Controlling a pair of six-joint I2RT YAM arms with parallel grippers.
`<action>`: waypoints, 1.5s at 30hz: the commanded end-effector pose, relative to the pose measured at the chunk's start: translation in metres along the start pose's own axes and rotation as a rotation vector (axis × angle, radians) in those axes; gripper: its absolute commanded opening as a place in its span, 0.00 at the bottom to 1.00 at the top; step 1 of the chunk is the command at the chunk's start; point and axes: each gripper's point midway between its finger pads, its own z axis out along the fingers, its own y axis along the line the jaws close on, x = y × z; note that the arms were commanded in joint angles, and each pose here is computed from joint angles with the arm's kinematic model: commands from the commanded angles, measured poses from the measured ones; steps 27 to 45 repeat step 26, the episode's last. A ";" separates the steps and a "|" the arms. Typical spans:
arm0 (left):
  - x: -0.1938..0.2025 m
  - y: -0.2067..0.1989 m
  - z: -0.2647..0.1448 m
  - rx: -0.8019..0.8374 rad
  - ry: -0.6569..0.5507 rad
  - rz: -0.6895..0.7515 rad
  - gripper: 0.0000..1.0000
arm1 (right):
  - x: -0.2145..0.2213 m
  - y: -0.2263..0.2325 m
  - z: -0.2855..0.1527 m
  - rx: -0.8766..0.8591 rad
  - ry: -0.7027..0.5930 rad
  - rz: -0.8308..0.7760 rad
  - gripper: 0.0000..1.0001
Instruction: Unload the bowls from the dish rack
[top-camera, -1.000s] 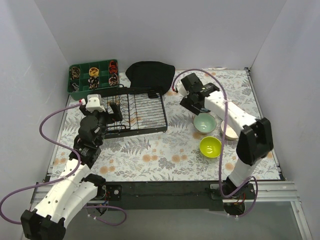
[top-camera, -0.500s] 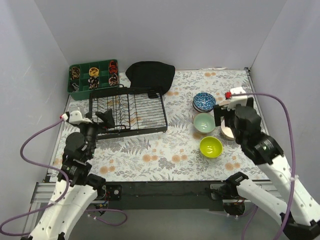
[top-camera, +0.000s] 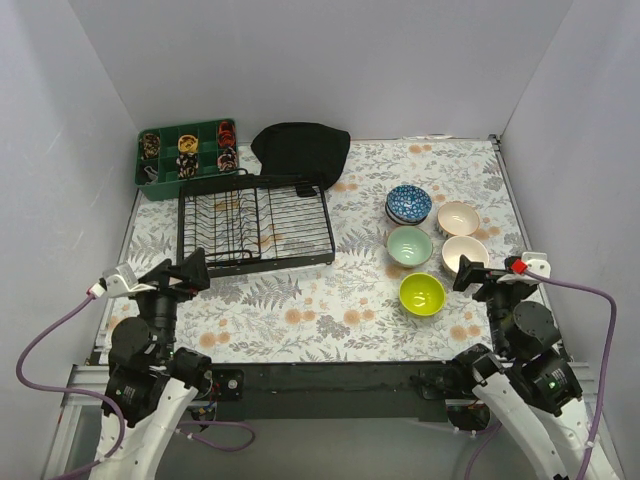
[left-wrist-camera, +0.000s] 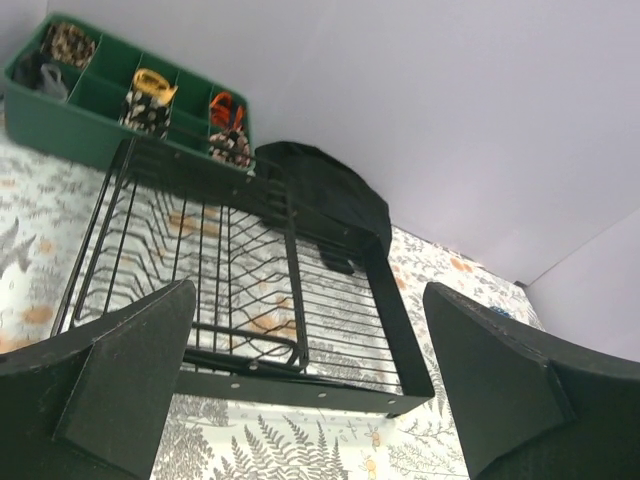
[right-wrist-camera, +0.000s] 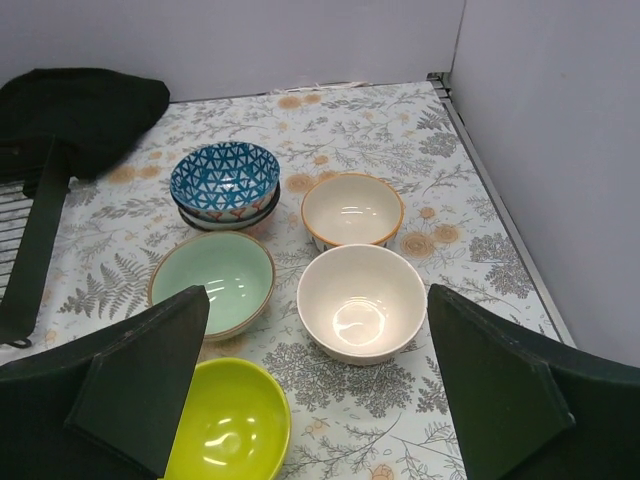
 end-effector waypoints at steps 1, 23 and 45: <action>-0.002 0.017 -0.011 -0.062 -0.045 -0.083 0.98 | -0.017 -0.007 -0.004 0.029 -0.102 0.087 0.99; -0.001 0.022 -0.010 -0.085 -0.057 -0.090 0.98 | -0.012 0.007 0.003 -0.030 -0.132 0.089 0.98; 0.001 0.022 -0.009 -0.087 -0.045 -0.084 0.98 | -0.011 0.007 0.004 -0.031 -0.128 0.085 0.99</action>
